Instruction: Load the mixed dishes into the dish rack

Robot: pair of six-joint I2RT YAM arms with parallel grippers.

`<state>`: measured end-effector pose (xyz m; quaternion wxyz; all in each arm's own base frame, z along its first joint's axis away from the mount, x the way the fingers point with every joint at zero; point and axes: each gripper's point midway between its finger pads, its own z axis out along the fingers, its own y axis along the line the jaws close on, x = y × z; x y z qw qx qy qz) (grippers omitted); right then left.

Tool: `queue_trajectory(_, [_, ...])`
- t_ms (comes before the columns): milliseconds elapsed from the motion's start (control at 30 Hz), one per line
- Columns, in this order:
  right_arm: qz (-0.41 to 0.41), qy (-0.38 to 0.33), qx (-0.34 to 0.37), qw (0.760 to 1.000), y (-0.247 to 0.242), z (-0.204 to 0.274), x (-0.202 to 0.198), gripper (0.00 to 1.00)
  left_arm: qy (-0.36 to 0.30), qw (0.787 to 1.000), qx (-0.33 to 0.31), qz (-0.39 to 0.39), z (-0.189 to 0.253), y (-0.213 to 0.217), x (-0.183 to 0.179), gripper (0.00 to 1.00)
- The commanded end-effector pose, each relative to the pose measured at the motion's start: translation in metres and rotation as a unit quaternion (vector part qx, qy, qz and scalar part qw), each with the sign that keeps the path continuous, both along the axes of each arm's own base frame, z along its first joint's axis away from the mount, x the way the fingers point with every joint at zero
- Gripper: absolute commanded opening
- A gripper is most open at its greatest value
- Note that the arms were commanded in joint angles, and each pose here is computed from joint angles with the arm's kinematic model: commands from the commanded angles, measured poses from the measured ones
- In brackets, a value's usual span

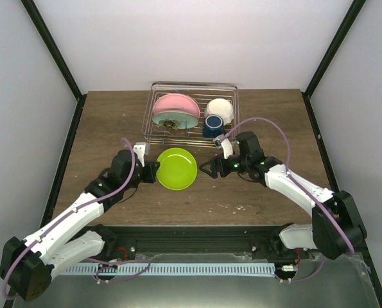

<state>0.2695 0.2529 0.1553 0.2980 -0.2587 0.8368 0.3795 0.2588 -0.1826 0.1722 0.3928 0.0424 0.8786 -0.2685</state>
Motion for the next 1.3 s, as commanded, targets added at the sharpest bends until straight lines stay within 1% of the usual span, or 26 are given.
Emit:
queue_trajectory(0, [0.063,-0.002,0.069,0.996,0.018,0.024,-0.015,0.8,-0.016,1.0,-0.01,-0.002,0.008,-0.001,0.002,0.0])
queue_trajectory(133, [0.083,0.015,0.087,0.993,0.025,0.021,-0.02,0.8,-0.016,0.999,-0.024,-0.016,0.009,-0.008,0.002,0.0])
queue_trajectory(267, [0.1,0.04,0.095,0.99,0.035,0.007,-0.022,0.8,-0.018,0.999,-0.028,-0.021,0.009,-0.01,0.002,0.0])
queue_trajectory(367, [0.113,0.053,0.102,0.987,0.043,0.0,-0.023,0.76,-0.018,0.999,-0.025,-0.021,0.008,-0.01,0.002,0.0])
queue_trajectory(533, [0.148,0.055,0.116,0.981,0.061,0.001,-0.029,0.6,-0.019,0.999,-0.025,-0.024,0.007,-0.011,0.002,0.0])
queue_trajectory(600, [0.161,0.05,0.121,0.978,0.067,0.005,-0.031,0.48,-0.018,0.999,-0.025,-0.025,0.006,-0.011,0.003,0.0])
queue_trajectory(767, [0.178,0.039,0.131,0.974,0.074,0.015,-0.033,0.26,-0.016,0.999,-0.026,-0.027,0.003,-0.013,0.003,0.0])
queue_trajectory(900, [0.179,0.031,0.131,0.975,0.075,0.019,-0.032,0.16,-0.013,0.999,-0.026,-0.028,-0.001,-0.014,0.004,0.0])
queue_trajectory(933, [0.178,0.028,0.13,0.975,0.075,0.02,-0.031,0.12,-0.013,0.999,-0.025,-0.029,-0.001,-0.014,0.004,0.01])
queue_trajectory(967, [0.175,0.025,0.128,0.976,0.075,0.021,-0.03,0.09,-0.014,0.999,-0.025,-0.03,-0.001,-0.015,0.004,0.05])
queue_trajectory(1000, [0.171,0.02,0.124,0.977,0.074,0.021,-0.028,0.05,-0.013,0.999,-0.023,-0.032,-0.002,-0.015,0.004,0.1])
queue_trajectory(1067, [0.161,0.009,0.114,0.98,0.073,0.022,-0.023,0.01,-0.011,0.999,-0.017,-0.032,-0.003,-0.014,0.004,0.25])
queue_trajectory(1100, [0.156,0.005,0.107,0.982,0.073,0.022,-0.021,0.01,-0.01,0.999,-0.015,-0.03,-0.003,-0.013,0.004,0.35])
queue_trajectory(1167, [0.148,-0.004,0.096,0.984,0.072,0.022,-0.016,0.01,-0.012,0.999,-0.013,-0.028,-0.002,-0.012,0.004,0.49])
queue_trajectory(1233, [0.143,-0.018,0.088,0.986,0.071,0.024,-0.012,0.01,-0.016,1.0,-0.009,-0.021,0.001,-0.008,0.004,0.63])
queue_trajectory(1267, [0.14,-0.028,0.084,0.986,0.071,0.026,-0.009,0.01,-0.016,1.0,-0.004,-0.016,0.002,-0.005,0.004,0.67])
